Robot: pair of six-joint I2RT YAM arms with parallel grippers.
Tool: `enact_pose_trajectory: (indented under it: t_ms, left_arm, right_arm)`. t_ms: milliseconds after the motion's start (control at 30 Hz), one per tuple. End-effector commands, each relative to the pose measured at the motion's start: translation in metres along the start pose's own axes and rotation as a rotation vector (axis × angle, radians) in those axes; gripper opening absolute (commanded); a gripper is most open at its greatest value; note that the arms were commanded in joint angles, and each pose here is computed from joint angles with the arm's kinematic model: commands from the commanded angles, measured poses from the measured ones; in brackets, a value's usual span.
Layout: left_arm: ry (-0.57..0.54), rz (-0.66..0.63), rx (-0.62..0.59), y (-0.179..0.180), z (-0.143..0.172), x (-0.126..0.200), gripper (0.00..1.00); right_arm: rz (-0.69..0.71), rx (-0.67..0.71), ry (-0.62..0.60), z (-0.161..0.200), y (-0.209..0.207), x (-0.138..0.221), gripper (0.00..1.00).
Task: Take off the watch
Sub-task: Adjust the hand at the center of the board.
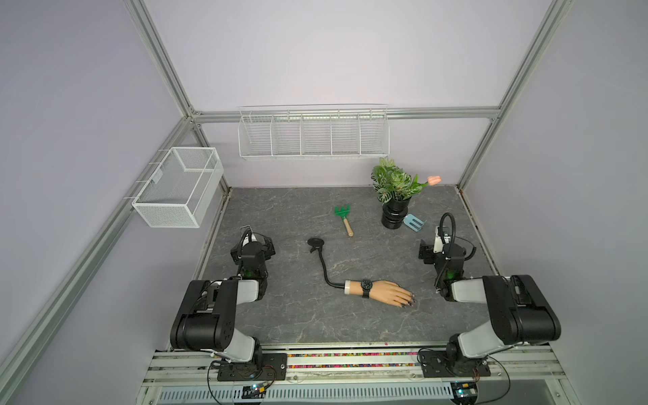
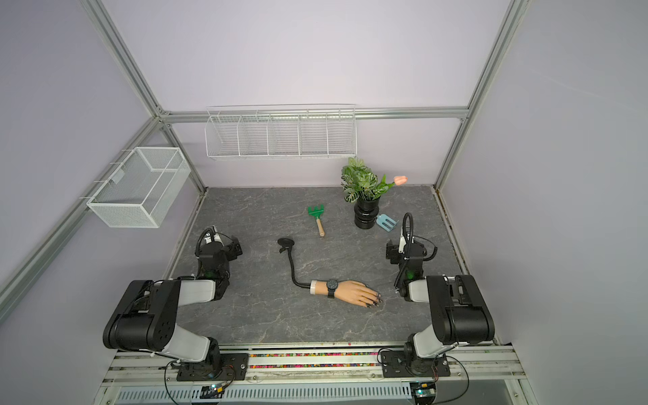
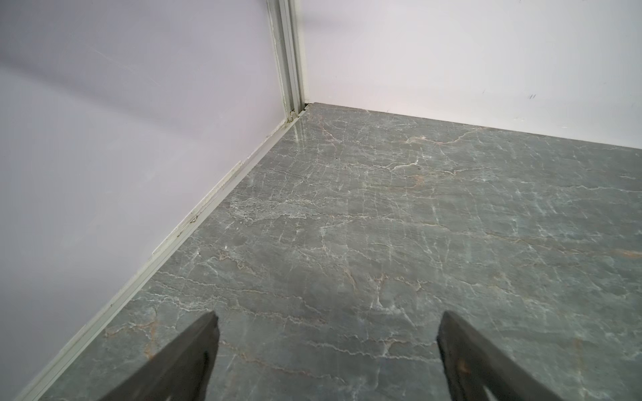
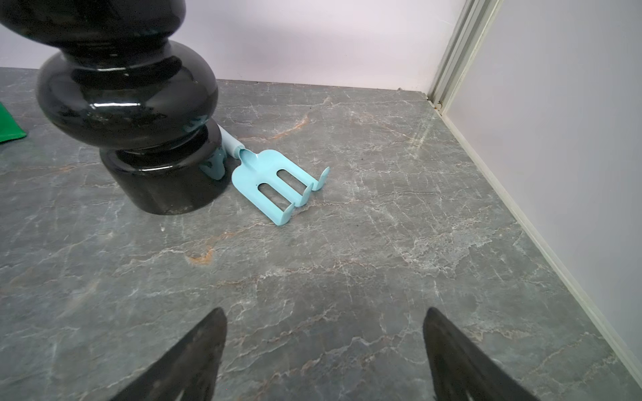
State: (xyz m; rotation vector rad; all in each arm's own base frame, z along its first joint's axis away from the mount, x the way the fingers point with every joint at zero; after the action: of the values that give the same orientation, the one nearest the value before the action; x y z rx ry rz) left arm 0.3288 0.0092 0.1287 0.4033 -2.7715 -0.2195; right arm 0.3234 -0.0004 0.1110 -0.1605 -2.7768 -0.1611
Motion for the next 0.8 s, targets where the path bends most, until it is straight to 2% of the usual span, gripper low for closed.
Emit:
enact_pose_trajectory:
  t_ms: [0,567,700,767]
  left_arm:
    - [-0.021,0.003,0.009,0.000,-0.009,-0.003,0.99]
    - [-0.021,0.001,0.012,0.001,-0.009,-0.003,0.99]
    - [-0.022,0.003,0.015,0.002,-0.009,-0.003,0.99]
    - [-0.021,0.004,0.012,0.001,-0.009,-0.002,0.99]
  right_arm:
    - [-0.030,0.008,-0.014,-0.006,0.002,-0.001,0.89]
    - [-0.031,-0.024,-0.011,-0.009,-0.004,-0.002,0.89]
    - [0.029,-0.041,-0.030,-0.037,-0.005,0.024,0.90]
    - [0.089,-0.188,-0.052,-0.063,-0.009,0.047,0.90]
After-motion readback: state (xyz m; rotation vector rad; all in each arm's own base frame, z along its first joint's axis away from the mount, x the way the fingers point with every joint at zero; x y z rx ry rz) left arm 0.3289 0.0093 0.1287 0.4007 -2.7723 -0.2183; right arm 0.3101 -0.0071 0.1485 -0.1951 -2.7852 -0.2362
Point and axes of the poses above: each gripper's point midway between its finger pads, its own x axis back along the fingers, its own y axis along the line the jaws close on, z = x × y, the point moved 7 cm from there along x, back along the fingers, and after that the axes turned 10 degrees about -x, right-handed, at the moved point
